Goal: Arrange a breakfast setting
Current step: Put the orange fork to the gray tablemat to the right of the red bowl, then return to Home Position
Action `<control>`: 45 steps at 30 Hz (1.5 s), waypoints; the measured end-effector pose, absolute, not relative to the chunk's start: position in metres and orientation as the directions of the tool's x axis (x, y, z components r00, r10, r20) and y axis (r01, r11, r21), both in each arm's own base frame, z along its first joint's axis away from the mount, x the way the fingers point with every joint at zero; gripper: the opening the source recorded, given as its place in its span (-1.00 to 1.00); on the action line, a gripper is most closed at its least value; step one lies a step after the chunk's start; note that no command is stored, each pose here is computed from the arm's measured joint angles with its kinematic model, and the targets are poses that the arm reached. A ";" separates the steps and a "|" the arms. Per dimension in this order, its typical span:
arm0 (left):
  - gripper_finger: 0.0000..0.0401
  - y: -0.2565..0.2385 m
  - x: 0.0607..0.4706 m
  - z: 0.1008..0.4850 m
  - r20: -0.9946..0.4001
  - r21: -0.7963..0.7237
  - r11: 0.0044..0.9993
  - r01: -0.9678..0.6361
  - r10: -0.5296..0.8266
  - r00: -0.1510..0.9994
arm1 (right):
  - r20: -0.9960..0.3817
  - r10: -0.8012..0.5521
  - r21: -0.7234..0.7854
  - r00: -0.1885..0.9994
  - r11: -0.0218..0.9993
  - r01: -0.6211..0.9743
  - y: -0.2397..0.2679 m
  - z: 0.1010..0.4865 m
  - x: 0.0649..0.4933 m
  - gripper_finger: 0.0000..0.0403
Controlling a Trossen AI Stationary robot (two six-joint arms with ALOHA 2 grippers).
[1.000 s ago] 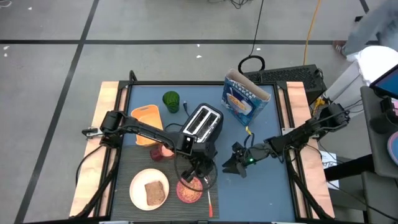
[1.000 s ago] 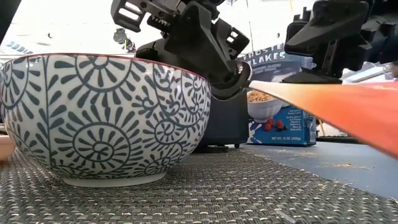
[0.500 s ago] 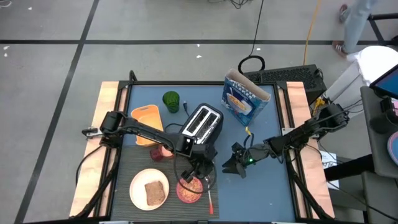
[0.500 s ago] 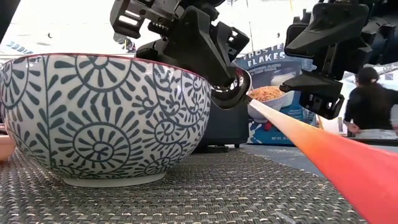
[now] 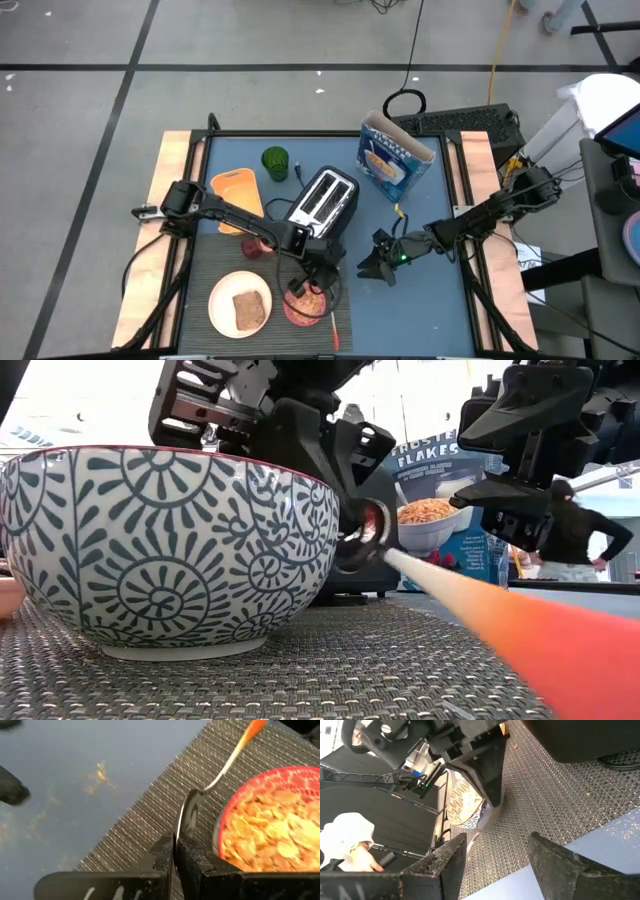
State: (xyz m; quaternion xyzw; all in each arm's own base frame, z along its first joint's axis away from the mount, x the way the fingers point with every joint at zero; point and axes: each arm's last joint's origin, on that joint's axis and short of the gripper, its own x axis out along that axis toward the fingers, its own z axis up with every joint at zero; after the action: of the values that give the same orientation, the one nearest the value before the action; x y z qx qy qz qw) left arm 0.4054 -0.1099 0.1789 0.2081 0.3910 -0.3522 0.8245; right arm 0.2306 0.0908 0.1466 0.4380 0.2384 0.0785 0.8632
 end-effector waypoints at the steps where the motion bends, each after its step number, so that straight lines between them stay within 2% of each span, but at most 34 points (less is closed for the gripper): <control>1: -0.89 -0.110 0.406 0.178 -0.782 0.077 0.665 0.743 -0.422 0.459 | -0.343 0.344 0.794 0.874 0.604 0.073 0.091 0.147 0.231 -0.01; 29: -0.87 -0.110 0.407 0.173 -0.757 0.103 0.695 0.711 -0.409 0.509 | -0.344 0.344 0.793 0.874 0.604 0.074 0.091 0.147 0.231 -0.01; 39: -0.56 -0.109 0.408 0.174 -0.760 0.120 0.733 0.669 -0.366 0.537 | -0.344 0.344 0.793 0.874 0.605 0.074 0.091 0.147 0.231 -0.01; 45: -0.53 -0.110 0.414 0.178 -0.714 0.143 0.748 0.649 -0.376 0.591 | -0.344 0.345 0.793 0.873 0.605 0.074 0.091 0.147 0.231 -0.01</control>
State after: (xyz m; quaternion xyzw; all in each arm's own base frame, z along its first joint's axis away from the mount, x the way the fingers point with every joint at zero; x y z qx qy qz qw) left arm 0.4135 -0.1097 0.1783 0.1984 0.3432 -0.2947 0.8695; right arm 0.2306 0.0908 0.1465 0.4377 0.2390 0.0785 0.8632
